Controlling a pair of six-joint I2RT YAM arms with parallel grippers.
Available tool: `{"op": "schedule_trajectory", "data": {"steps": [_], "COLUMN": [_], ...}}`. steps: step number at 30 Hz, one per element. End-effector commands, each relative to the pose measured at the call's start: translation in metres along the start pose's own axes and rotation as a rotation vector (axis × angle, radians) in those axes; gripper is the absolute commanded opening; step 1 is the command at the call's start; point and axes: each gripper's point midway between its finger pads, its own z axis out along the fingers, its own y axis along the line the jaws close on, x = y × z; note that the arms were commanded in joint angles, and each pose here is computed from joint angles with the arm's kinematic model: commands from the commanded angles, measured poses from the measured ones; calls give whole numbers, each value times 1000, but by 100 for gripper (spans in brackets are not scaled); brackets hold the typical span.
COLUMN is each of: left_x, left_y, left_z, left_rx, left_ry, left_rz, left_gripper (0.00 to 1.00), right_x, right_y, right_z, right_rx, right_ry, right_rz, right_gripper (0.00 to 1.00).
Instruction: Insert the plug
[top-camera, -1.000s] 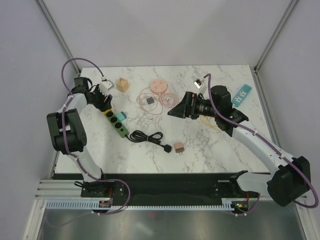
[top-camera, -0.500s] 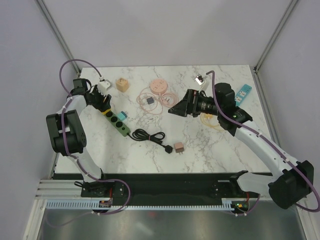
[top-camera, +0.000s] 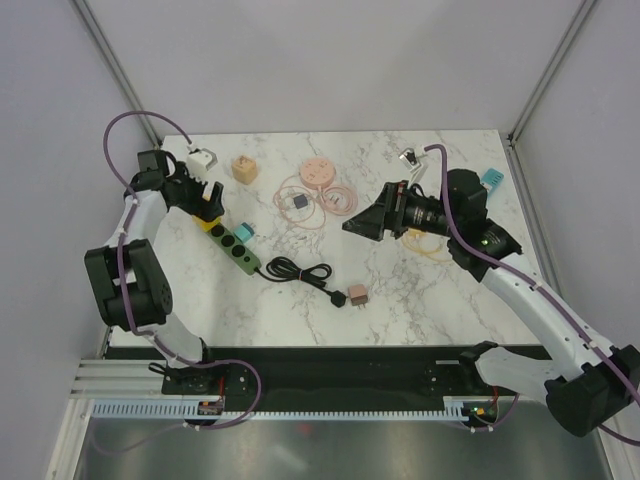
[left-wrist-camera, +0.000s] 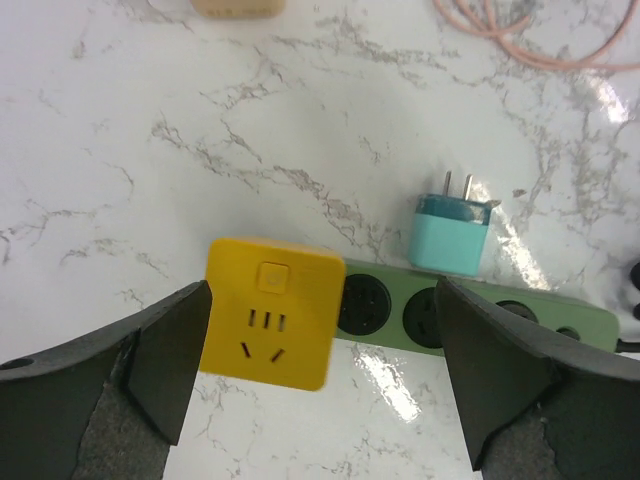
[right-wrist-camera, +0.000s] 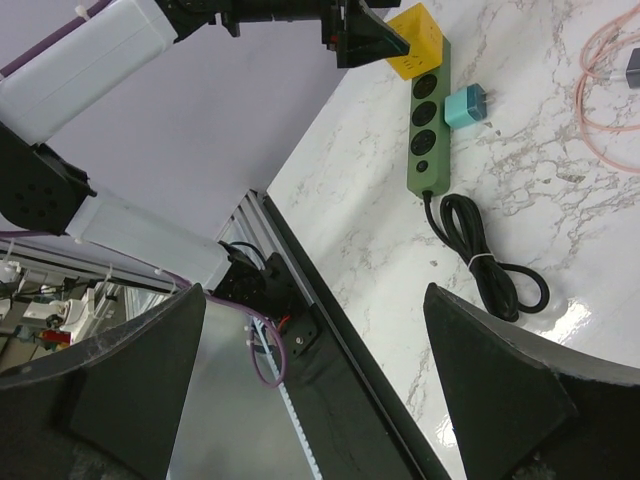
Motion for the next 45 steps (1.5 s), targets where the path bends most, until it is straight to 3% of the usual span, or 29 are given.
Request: {"op": "schedule_trajectory", "data": {"steps": [1,5,8,15,17,18,19,20,29,33,39,45], "left_x": [-61,-82,-83,-61,-55,-54,-49,-44,-43,-6,56,22], "left_y": [-7,9,38,15,10,12,14,20,31,30,14,28], "left_z": [-39,-63,-74,-54,-51,-51,-51,-52,-59,-33,3,-29], "left_rx": [-46,-176,-361,-222,-215,-233,-258,-303,-410,-451,-455,-526], "left_ry": [-139,-179,-170,-22,0,-1,10,21,2,20,165,50], "left_rz": [-12,-123,-353,-663,-717,-728,-739,-746,-776,-822,-916,-875], "left_gripper": [100,100,100,100,78,52,18,3,2,2,2,2], "right_x": [-14,-14,-15,-16,-14,-13,-12,-10,-10,-8,-6,-6], "right_y": [20,23,27,30,28,30,31,30,27,25,26,26], "right_z": [-11,-17,-20,-27,-30,-32,-33,-35,-34,-34,-38,-41], "right_rx": [-30,-21,-23,-13,-1,-4,-6,-3,8,11,15,31], "right_ry": [-47,-60,-67,-95,-102,-108,-110,-111,-112,-111,-118,-128], "right_rz": [-57,-53,-43,-37,-30,-31,-30,-24,-21,-20,-16,-24], "right_gripper": [98,98,98,98,98,98,98,98,98,98,98,98]}}
